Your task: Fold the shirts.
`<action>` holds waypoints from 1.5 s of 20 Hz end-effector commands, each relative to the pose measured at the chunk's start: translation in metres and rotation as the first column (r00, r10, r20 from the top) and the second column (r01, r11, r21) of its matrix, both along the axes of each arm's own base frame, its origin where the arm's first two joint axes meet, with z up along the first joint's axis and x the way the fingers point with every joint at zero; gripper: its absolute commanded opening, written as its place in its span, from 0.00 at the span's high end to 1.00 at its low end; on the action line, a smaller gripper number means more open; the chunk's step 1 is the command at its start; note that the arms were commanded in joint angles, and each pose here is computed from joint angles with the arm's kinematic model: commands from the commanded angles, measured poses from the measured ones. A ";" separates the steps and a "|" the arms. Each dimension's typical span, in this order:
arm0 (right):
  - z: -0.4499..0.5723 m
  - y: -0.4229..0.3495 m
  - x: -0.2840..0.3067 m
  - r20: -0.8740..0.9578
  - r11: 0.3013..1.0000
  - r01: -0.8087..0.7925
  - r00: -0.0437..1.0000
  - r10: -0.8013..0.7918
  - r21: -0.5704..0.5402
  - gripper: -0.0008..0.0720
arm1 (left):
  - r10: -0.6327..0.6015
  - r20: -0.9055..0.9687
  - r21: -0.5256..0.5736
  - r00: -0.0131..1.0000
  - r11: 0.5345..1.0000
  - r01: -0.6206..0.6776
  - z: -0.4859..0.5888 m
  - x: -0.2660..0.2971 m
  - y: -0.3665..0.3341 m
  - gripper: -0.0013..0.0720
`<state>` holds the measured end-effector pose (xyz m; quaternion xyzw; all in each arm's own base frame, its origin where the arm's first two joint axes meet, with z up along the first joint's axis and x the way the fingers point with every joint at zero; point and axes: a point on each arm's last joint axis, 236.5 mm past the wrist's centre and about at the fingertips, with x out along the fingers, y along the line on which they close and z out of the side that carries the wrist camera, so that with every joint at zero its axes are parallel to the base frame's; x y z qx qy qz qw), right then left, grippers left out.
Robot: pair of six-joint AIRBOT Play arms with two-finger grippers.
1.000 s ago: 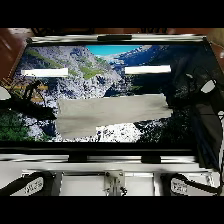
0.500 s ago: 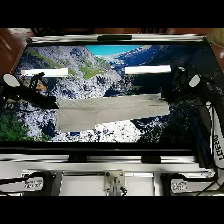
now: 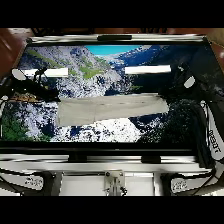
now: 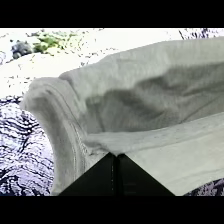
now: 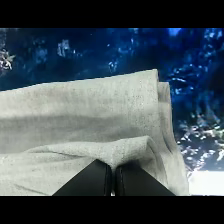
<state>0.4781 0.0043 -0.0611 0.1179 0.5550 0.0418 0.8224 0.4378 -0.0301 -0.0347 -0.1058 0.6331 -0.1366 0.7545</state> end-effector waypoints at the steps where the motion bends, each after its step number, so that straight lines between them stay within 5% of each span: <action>1: -0.017 0.005 -0.004 -0.052 0.999 0.038 0.998 -0.036 0.036 0.89 | 0.124 0.000 -0.008 0.992 0.992 -0.124 -0.017 0.020 0.003 0.94; 3: -0.023 0.004 -0.011 -0.089 0.999 0.029 0.996 -0.026 0.030 0.87 | 0.120 -0.019 -0.010 0.993 0.993 -0.120 -0.022 0.017 0.001 0.92; 4: -0.024 0.001 -0.015 -0.101 1.000 0.017 0.995 -0.016 0.011 0.74 | 0.115 -0.032 -0.013 0.993 0.993 -0.116 -0.022 0.014 0.000 0.76; 5: -0.025 0.000 -0.020 -0.118 1.000 0.004 0.993 -0.004 0.002 0.40 | 0.108 -0.050 -0.014 0.993 0.994 -0.109 -0.021 0.009 -0.001 0.45; 6: -0.024 -0.002 -0.024 -0.134 1.000 -0.010 0.991 0.009 -0.007 0.28 | 0.096 -0.077 -0.016 0.992 0.995 -0.098 -0.021 0.002 -0.002 0.12; 7: -0.023 -0.008 -0.030 -0.153 0.999 -0.032 0.988 0.026 -0.039 0.28 | 0.084 -0.102 -0.019 0.991 0.996 -0.087 -0.020 -0.005 -0.004 0.03; 9: -0.013 -0.024 -0.039 -0.168 0.992 -0.061 0.985 0.043 -0.109 0.23 | 0.061 -0.148 -0.027 0.987 0.998 -0.065 -0.015 -0.019 -0.007 0.03; 10: -0.008 -0.028 -0.044 -0.178 0.993 -0.053 0.983 0.034 -0.106 0.03 | 0.052 -0.161 -0.029 0.986 0.998 -0.057 -0.011 -0.024 -0.008 0.03; 17: 0.008 -0.043 -0.047 -0.177 0.958 0.137 0.980 -0.094 0.252 0.04 | 0.094 -0.100 -0.030 0.991 0.995 -0.097 0.027 -0.025 -0.009 0.05; 25: -0.024 0.001 -0.026 -0.170 0.934 0.096 0.985 -0.038 0.345 0.04 | 0.097 -0.064 -0.102 0.993 0.989 -0.103 0.048 -0.022 -0.024 0.06; 30: -0.040 0.023 -0.010 -0.133 0.956 0.069 0.991 -0.032 0.284 0.04 | 0.098 -0.062 -0.155 0.993 0.982 -0.107 0.054 -0.020 -0.035 0.06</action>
